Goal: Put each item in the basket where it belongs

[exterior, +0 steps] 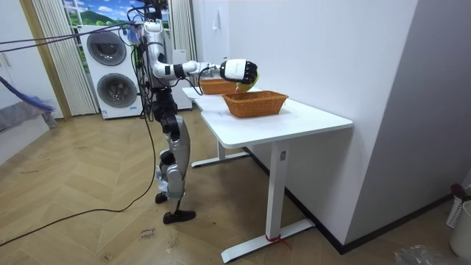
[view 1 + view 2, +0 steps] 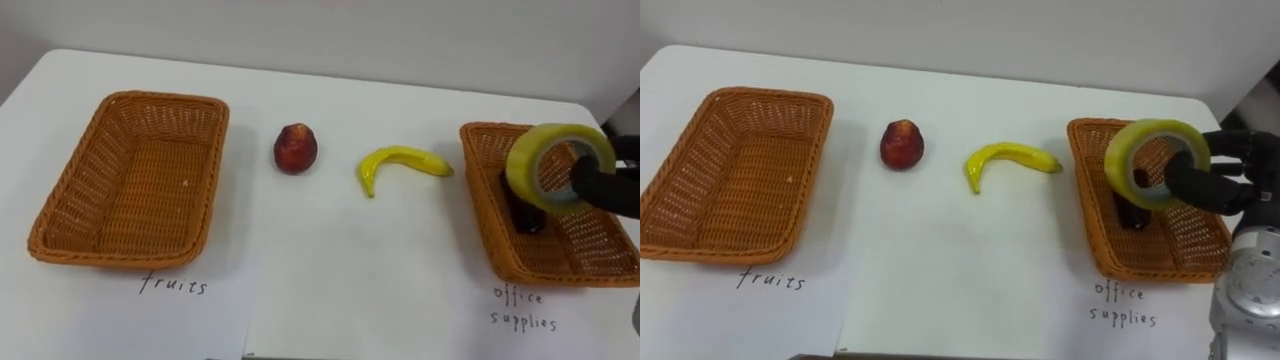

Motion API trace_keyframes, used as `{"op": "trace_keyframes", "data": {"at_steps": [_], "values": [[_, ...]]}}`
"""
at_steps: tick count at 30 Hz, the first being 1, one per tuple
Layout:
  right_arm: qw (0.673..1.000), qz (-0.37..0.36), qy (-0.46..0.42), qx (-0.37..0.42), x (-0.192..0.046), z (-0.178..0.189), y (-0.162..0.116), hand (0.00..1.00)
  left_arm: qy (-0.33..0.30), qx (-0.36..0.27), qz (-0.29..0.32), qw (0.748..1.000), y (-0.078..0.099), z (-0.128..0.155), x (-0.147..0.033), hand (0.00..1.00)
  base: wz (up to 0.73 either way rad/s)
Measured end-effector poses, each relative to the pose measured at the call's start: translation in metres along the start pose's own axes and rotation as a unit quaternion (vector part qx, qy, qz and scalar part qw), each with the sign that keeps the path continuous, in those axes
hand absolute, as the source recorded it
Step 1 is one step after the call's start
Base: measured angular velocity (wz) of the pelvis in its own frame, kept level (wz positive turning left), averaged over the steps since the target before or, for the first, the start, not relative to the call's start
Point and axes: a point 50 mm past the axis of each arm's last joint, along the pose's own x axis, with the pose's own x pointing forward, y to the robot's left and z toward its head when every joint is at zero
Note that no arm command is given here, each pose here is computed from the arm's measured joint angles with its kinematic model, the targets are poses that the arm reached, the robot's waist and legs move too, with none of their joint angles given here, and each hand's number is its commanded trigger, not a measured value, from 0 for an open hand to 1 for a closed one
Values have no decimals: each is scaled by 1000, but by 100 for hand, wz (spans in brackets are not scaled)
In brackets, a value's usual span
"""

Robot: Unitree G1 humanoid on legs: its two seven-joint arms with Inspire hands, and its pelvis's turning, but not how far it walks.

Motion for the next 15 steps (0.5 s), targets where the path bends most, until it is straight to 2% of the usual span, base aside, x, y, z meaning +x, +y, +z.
{"op": "trace_keyframes", "data": {"at_steps": [8, 9, 10, 12, 13, 14, 15], "values": [[999, -6, 33, -16, -1, -17, -2, 100, 1, -4, 0, 1000, 0, 0, 0, 0, 0], [999, -6, 34, -17, -1, -18, -2, 98, 1, -4, 0, 1000, 0, 0, 0, 0, 0], [999, -6, 34, -17, -1, -18, -2, 74, 1, -4, 0, 1000, 0, 0, 0, 0, 0], [999, -6, 34, -18, -1, -18, -3, 51, 0, -4, 0, 1000, 0, 0, 0, 0, 0], [999, -6, 34, -18, -1, -18, -3, 12, 0, -4, 0, 1000, 0, 0, 0, 0, -5], [999, -6, 34, -18, -1, -18, -3, 0, 1, -4, 0, 1000, 0, 0, 0, 0, -6], [999, -6, 34, -18, -1, -18, -3, 0, 1, -4, 0, 1000, 0, 0, 0, 0, -8]]}}
